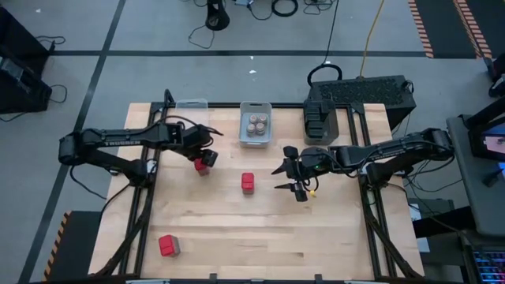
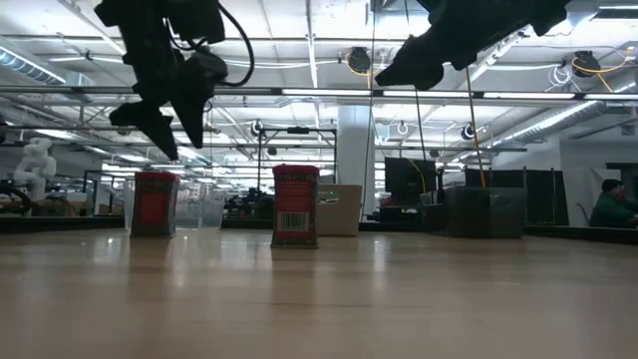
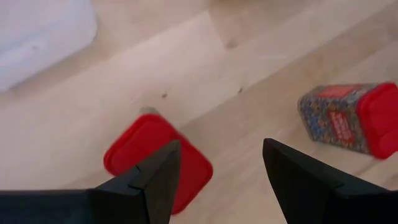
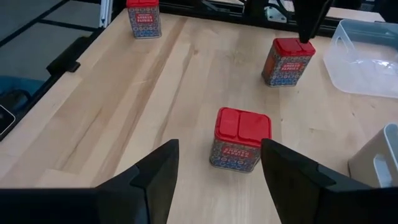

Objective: Sort spices by type
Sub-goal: Put the top left red seasoning can into the transparent bin

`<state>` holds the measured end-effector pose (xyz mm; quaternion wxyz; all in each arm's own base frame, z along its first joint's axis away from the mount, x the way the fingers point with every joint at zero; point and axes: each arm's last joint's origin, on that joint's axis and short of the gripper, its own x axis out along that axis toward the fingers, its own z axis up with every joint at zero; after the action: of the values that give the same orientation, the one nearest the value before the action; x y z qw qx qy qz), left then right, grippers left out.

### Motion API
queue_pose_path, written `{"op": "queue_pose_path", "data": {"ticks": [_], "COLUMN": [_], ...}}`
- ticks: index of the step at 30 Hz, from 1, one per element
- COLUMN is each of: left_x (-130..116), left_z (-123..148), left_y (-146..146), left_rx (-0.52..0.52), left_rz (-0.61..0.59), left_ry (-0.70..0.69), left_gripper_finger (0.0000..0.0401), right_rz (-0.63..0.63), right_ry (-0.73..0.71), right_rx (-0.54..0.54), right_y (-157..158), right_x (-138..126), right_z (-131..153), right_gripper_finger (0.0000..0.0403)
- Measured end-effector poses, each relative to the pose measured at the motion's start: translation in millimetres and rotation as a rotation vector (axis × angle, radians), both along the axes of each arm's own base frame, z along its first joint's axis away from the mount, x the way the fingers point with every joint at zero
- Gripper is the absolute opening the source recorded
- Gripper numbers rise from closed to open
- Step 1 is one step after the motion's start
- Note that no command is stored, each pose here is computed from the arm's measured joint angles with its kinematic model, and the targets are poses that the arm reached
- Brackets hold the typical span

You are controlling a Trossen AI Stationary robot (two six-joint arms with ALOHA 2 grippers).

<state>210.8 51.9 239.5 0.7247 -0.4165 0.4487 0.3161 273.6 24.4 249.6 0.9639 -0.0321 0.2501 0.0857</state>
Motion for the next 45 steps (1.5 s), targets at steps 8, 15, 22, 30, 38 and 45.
{"op": "queue_pose_path", "data": {"ticks": [8,15,22,30,38,45], "left_x": [4.3,4.6,4.6,4.9,6.1,7.5], "left_z": [2.6,2.9,2.8,2.8,7.6,19.1], "left_y": [3.7,5.4,5.5,4.9,10.4,23.5], "left_rx": [0.085,0.053,0.036,0.017,-0.033,0.01], "left_rz": [0.065,0.27,0.306,0.29,0.352,0.333], "left_ry": [-0.041,-0.069,-0.075,-0.076,-0.114,-0.16], "left_gripper_finger": [0.0232,0.0235,0.028,0.0355,0.0368,0.0368], "right_rz": [0.028,0.046,0.047,0.045,0.045,0.045], "right_ry": [0.061,0.063,0.051,0.046,0.041,0.046], "right_rx": [-0.026,-0.051,-0.051,-0.048,-0.047,-0.048], "right_y": [3.9,4.9,4.9,5.1,5.1,5.0], "right_x": [-3.6,-4.0,-3.4,-3.1,-2.9,-3.1], "right_z": [-5.3,-5.8,-4.8,-4.5,-4.1,-4.5], "right_gripper_finger": [0.021,0.021,0.021,0.021,0.021,0.021]}}
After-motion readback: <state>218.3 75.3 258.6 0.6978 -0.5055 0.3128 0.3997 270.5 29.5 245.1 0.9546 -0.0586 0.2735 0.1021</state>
